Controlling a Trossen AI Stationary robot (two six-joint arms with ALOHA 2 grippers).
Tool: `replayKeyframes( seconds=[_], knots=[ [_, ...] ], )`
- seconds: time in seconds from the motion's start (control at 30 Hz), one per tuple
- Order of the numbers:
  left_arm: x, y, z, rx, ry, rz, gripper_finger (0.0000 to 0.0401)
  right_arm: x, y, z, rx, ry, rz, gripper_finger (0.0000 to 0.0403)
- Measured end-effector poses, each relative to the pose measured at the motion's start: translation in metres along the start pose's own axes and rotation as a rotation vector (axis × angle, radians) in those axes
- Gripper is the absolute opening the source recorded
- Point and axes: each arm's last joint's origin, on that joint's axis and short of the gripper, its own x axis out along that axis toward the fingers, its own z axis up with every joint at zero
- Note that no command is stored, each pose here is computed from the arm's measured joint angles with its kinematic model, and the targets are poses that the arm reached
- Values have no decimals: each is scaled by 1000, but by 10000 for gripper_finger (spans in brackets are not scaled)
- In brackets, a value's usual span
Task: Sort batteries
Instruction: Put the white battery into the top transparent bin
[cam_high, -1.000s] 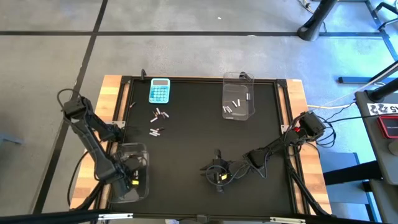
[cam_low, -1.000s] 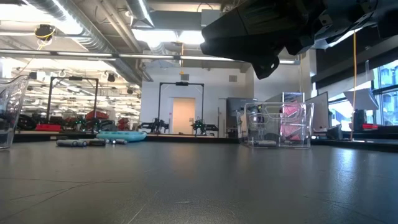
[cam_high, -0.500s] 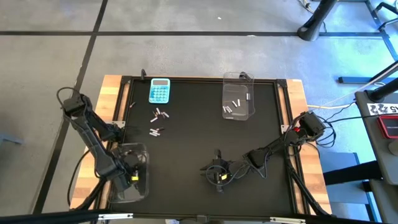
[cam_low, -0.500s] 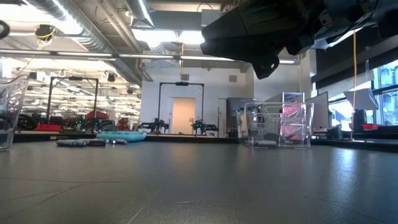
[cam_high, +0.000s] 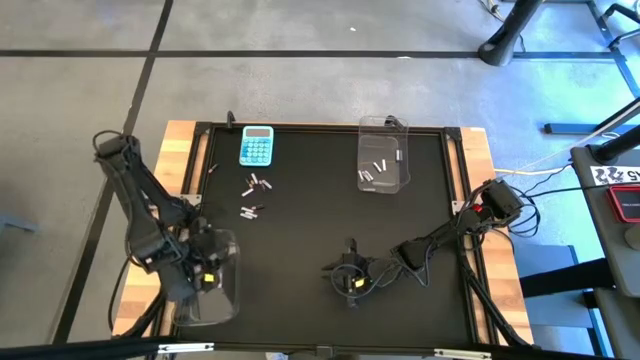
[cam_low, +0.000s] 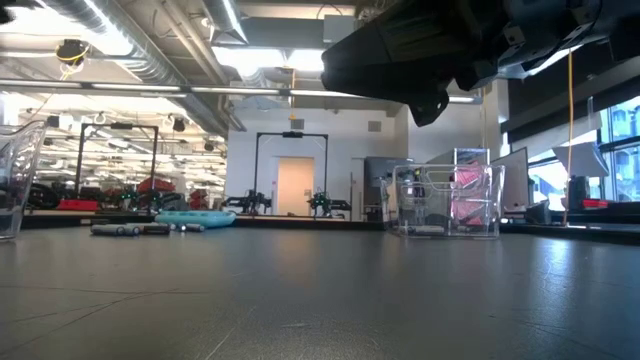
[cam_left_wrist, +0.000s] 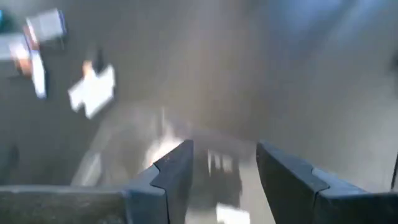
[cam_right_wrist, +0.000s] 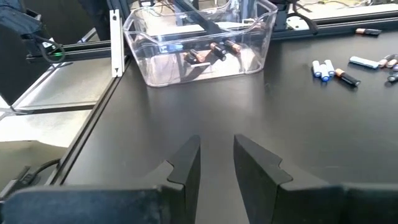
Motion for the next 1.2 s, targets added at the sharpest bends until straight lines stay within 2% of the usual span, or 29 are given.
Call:
replayKeyframes(
  seconds=[0.1, 0.17, 0.3, 0.4, 0.5, 0.6, 0.83, 1.0, 1.2],
  knots=[
    [3, 5, 18, 21, -142, 62, 152, 0, 0, 0, 0, -1, -1, 99],
    [11, 13, 31, -51, -157, 145, 144, 0, -1, 0, 2, -3, -2, 99],
    [32, 40, 55, -185, -43, 322, 132, 1, -2, 1, 5, -5, -6, 99],
    [47, 63, 69, -214, 57, 436, 130, 1, -2, 1, 6, -5, -6, 99],
    [63, 87, 79, -244, 147, 501, 134, 1, -2, 1, 6, -4, -5, 99],
    [80, 108, 88, -270, 208, 496, 148, 1, -2, 1, 7, -4, -4, 99],
    [117, 146, 90, -334, 288, 375, 171, 1, -2, 1, 7, -3, -4, 99],
    [128, 170, 78, -380, 356, 420, 159, 1, -2, 0, 5, 1, -4, 99],
    [140, 189, 72, -415, 350, 360, 134, 1, -2, 1, 7, -1, -4, 99]
  ],
)
